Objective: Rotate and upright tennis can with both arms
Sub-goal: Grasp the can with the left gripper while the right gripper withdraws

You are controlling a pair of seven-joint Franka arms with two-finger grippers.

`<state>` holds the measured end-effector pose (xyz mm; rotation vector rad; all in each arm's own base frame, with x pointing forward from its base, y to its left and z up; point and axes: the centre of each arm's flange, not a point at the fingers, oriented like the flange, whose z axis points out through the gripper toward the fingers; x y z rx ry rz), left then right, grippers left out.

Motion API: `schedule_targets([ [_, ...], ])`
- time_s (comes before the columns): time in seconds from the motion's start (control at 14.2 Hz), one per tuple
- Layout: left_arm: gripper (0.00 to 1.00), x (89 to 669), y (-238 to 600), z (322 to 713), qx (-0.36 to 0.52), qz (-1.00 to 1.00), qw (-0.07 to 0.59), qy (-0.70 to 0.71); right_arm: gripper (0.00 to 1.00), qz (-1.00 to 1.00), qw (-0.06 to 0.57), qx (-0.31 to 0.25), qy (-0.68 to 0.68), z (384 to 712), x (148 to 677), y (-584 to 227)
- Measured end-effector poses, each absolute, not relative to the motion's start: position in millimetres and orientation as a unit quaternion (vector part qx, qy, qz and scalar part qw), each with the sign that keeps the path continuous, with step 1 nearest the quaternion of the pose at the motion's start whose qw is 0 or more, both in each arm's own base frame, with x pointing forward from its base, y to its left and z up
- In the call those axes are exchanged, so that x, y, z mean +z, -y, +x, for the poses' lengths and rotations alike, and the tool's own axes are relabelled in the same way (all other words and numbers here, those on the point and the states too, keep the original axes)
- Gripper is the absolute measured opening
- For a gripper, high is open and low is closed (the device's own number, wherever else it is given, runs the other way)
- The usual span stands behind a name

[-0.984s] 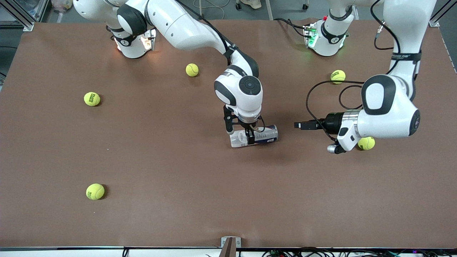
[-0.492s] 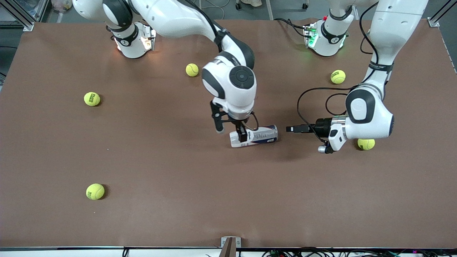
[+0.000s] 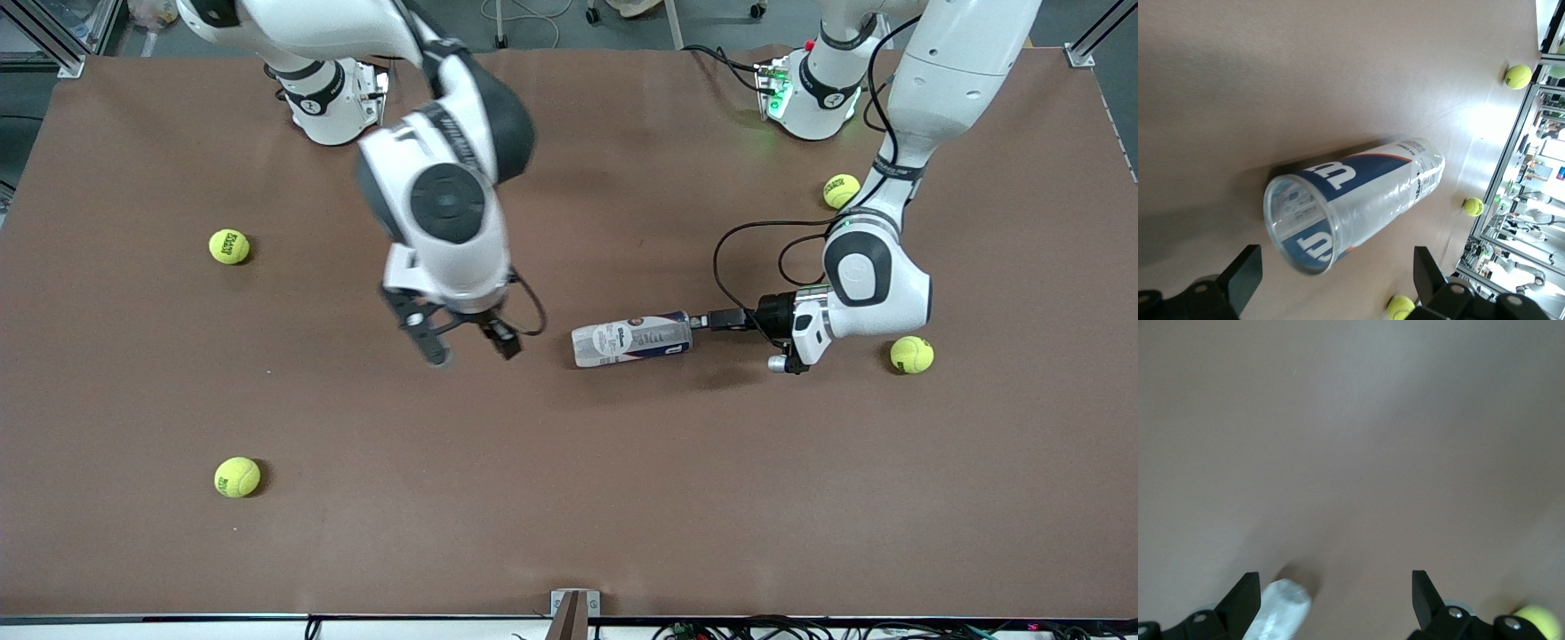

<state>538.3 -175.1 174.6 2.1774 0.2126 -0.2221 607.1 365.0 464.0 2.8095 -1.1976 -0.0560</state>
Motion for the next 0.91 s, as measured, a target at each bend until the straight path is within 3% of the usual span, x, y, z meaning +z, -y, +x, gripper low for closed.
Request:
schedule_targets([
  [0.42, 0.98, 163.8, 205.1, 531.4, -0.074, 0.879, 0.458, -0.105, 1.00, 0.977, 0.039, -0.071, 0.197, 630.3, 492.8, -196.9],
  [0.49, 0.92, 163.7, 211.0, 530.5, -0.073, 0.878, 0.460, -0.109, 1.00, 0.982, 0.035, -0.076, 0.168, 634.8, 496.2, -171.0],
  [0.91, 0.29, 180.7, 215.6, 549.8, -0.058, 0.872, 0.469, -0.126, 1.00, 0.995, 0.035, -0.086, 0.024, 654.6, 498.4, -17.2],
])
